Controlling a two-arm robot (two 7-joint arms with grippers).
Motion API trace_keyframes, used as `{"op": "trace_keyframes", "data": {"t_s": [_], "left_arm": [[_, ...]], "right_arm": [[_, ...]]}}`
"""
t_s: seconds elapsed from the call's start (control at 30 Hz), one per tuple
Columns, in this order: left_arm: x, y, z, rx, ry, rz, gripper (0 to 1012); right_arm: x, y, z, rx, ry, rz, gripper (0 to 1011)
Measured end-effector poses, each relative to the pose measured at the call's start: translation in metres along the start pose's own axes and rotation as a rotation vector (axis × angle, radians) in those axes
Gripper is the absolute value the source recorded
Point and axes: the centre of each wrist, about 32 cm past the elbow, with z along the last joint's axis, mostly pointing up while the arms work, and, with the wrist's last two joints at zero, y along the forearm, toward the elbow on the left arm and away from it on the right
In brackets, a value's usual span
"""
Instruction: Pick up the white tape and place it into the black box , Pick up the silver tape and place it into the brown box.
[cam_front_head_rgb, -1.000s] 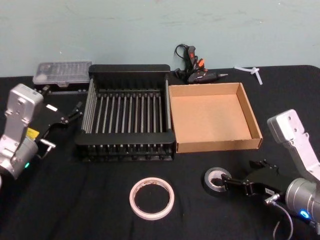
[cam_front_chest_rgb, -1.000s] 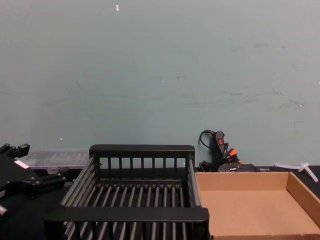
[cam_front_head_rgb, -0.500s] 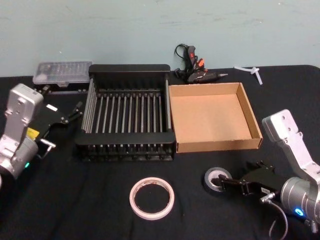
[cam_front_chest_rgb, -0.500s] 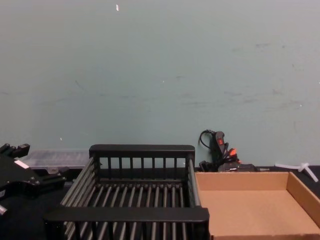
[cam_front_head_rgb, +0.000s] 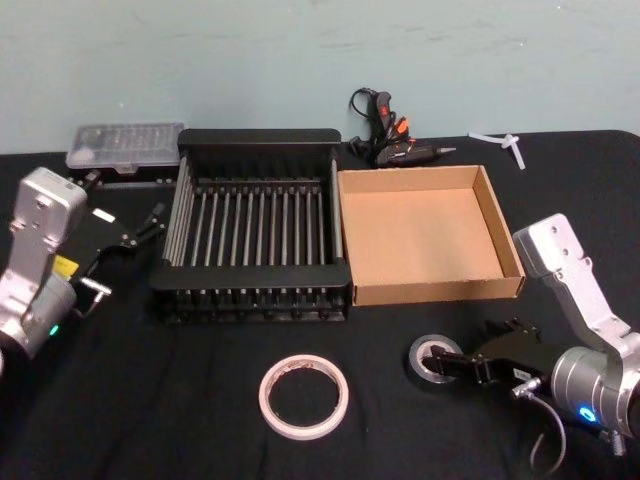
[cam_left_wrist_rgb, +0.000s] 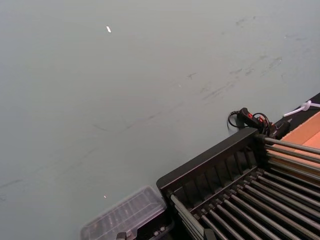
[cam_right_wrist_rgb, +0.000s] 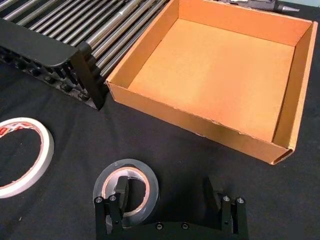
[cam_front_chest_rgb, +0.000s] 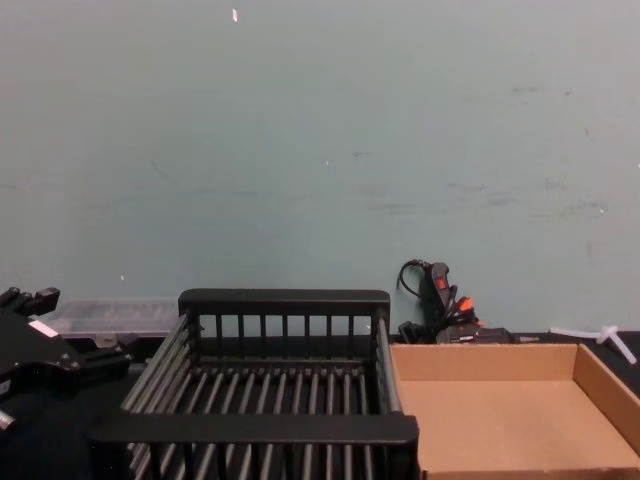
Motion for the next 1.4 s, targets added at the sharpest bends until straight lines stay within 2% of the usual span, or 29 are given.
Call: {"op": "trace_keyframes", "data": {"t_s": [0.53, 1.17, 1.4], "left_arm": [[0.0000, 0.0000, 0.0000, 0.000, 0.000, 0.000, 1001], [0.0000, 0.0000, 0.0000, 0.000, 0.000, 0.000, 1001], [0.0000, 0.0000, 0.0000, 0.000, 0.000, 0.000, 1001]], "right_arm": [[-0.0007, 0.0074, 0.0025, -0.017, -0.002, 0.006, 1002], [-0.0014, 0.0078, 0.0027, -0.017, -0.016, -0.003, 1000], [-0.0013, 0.0076, 0.0027, -0.016, -0.014, -0.001, 886]]}}
